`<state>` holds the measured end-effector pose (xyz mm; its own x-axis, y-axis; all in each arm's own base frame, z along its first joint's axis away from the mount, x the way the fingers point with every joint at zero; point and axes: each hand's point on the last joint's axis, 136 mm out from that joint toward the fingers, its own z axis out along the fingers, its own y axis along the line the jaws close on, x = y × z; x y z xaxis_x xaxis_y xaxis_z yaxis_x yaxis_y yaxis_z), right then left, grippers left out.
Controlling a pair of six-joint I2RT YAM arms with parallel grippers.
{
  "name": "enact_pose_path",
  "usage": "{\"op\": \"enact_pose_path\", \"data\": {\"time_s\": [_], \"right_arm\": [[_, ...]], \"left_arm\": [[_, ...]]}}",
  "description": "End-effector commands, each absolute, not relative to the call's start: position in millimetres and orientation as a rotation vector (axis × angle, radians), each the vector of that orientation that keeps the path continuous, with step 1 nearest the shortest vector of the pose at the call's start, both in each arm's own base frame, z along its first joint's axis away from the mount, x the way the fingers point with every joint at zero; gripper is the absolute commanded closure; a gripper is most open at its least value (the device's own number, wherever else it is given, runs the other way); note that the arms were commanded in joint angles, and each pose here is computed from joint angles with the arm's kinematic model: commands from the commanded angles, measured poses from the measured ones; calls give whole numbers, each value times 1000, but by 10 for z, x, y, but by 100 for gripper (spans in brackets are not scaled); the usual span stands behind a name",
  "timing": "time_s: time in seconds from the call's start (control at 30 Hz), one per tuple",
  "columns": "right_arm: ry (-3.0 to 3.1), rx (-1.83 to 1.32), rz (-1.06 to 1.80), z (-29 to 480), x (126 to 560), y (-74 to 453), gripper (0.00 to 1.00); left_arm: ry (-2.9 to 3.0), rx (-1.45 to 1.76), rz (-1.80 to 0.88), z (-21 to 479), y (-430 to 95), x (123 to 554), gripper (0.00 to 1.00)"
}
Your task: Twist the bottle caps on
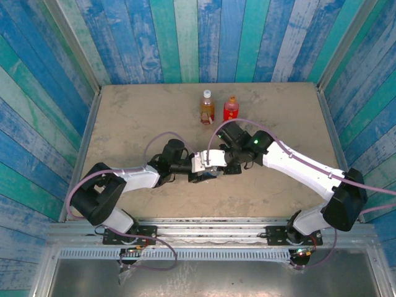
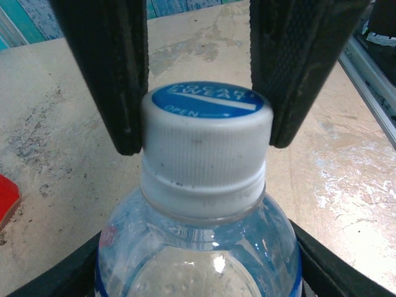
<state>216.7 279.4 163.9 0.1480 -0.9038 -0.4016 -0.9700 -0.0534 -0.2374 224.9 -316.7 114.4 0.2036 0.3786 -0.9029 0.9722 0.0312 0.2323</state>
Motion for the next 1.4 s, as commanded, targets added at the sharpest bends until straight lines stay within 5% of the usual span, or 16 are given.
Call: {"op": "enact_pose_path", "data": {"time_s": [0.0,0.1,0.27,0.33,0.43,0.6,0.93,1.2,1.3,1.37], "right_arm": [[2079,-1525,266,1787,2384,2904,100],[2300,-1218,307,1776,2424,2836,100],[2361,-1178,273,1646,2346,2680,93],[2323,-1231,285,1683,2314,2685,85],[2188,-1342,346,1838,2230,2743,57],[1834,-1231,574,2266,2145,2847,41],[1516,-1126,744,2352,2070,3019,43],[1570,-1163,748,2171,2107,3083,79],[1584,-1167,726,2149,2108,3049,83],[1609,-1132,684,2143,2176,2999,83]], "left_arm": [[1291,1514,-770,1267,-3179,2239,38],[1294,1516,-772,1261,-3180,2237,38],[1290,1517,-774,1260,-3184,2236,38],[1288,1513,-778,1270,-3185,2233,38],[1285,1464,-820,1357,-3184,2237,38],[1191,1343,-1003,1678,-3114,2187,39],[1162,1347,-1030,1733,-3113,2138,38],[1170,1353,-1022,1712,-3113,2142,38],[1174,1346,-1009,1710,-3106,2157,34],[1186,1322,-990,1722,-3098,2200,23]]}}
